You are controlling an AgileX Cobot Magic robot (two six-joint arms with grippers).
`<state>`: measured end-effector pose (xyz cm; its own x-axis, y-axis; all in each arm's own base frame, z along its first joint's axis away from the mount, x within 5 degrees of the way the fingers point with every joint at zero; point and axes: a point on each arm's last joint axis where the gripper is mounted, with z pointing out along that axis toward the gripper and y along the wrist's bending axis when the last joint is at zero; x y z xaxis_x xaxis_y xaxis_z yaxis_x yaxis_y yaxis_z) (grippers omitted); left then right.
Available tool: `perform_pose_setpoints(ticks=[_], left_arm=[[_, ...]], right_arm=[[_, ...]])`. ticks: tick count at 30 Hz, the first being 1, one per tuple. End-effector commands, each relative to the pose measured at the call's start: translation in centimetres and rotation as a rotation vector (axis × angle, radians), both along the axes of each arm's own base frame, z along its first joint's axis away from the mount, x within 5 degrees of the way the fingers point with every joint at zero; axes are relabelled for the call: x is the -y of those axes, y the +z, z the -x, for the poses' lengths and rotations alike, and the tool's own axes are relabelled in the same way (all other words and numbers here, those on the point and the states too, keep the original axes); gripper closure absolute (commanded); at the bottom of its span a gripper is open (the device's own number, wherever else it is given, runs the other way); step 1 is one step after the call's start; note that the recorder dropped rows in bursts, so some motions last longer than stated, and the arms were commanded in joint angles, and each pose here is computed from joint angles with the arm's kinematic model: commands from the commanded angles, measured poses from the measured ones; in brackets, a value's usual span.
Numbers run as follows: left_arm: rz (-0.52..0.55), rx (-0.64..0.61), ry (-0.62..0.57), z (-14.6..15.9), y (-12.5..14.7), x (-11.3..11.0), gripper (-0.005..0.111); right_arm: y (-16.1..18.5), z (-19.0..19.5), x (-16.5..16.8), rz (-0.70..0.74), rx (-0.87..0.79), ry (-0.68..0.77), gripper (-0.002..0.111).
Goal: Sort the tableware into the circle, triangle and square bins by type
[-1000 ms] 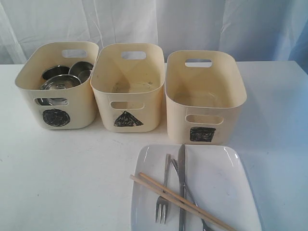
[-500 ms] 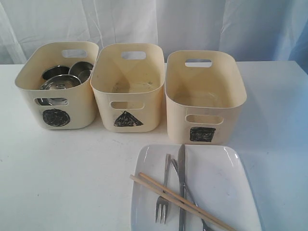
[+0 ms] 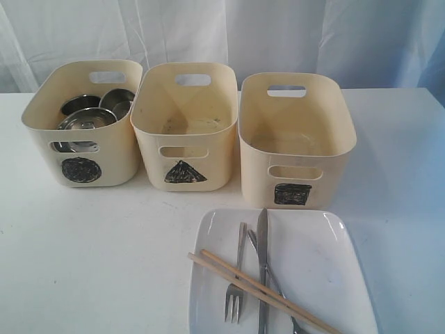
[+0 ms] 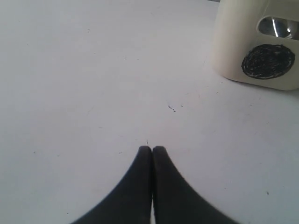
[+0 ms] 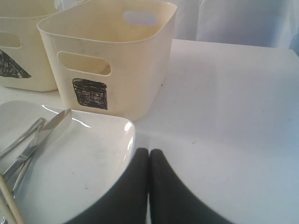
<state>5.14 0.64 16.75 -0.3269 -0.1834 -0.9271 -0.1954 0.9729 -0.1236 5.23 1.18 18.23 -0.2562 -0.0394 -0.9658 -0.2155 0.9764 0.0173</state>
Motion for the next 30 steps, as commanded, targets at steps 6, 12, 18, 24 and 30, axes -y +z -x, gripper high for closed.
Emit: perform_pose_setpoints(ticks=[6,12,18,24,30], left_arm=[[-0.183,-0.026,-0.064,0.01,-0.1,-0.04,0.107],[-0.183,-0.026,-0.064,0.01,-0.1,-0.04,0.107],[-0.183,-0.026,-0.064,0.01,-0.1,-0.04,0.107],[-0.183,-0.026,-0.064,0.01,-0.1,-0.04,0.107],[-0.183,-0.026,-0.064,0.01,-0.1,-0.04,0.107]], right_arm=[[0.0,0.01,0.02,-0.006,0.005,-0.005,0.108],[0.0,0.01,0.02,-0.006,0.005,-0.005,0.108],[0.0,0.01,0.02,-0.006,0.005,-0.005,0.108],[0.0,0.01,0.02,-0.006,0.005,-0.005,0.108],[0.0,0.01,0.02,-0.006,0.005,-0.005,0.108]])
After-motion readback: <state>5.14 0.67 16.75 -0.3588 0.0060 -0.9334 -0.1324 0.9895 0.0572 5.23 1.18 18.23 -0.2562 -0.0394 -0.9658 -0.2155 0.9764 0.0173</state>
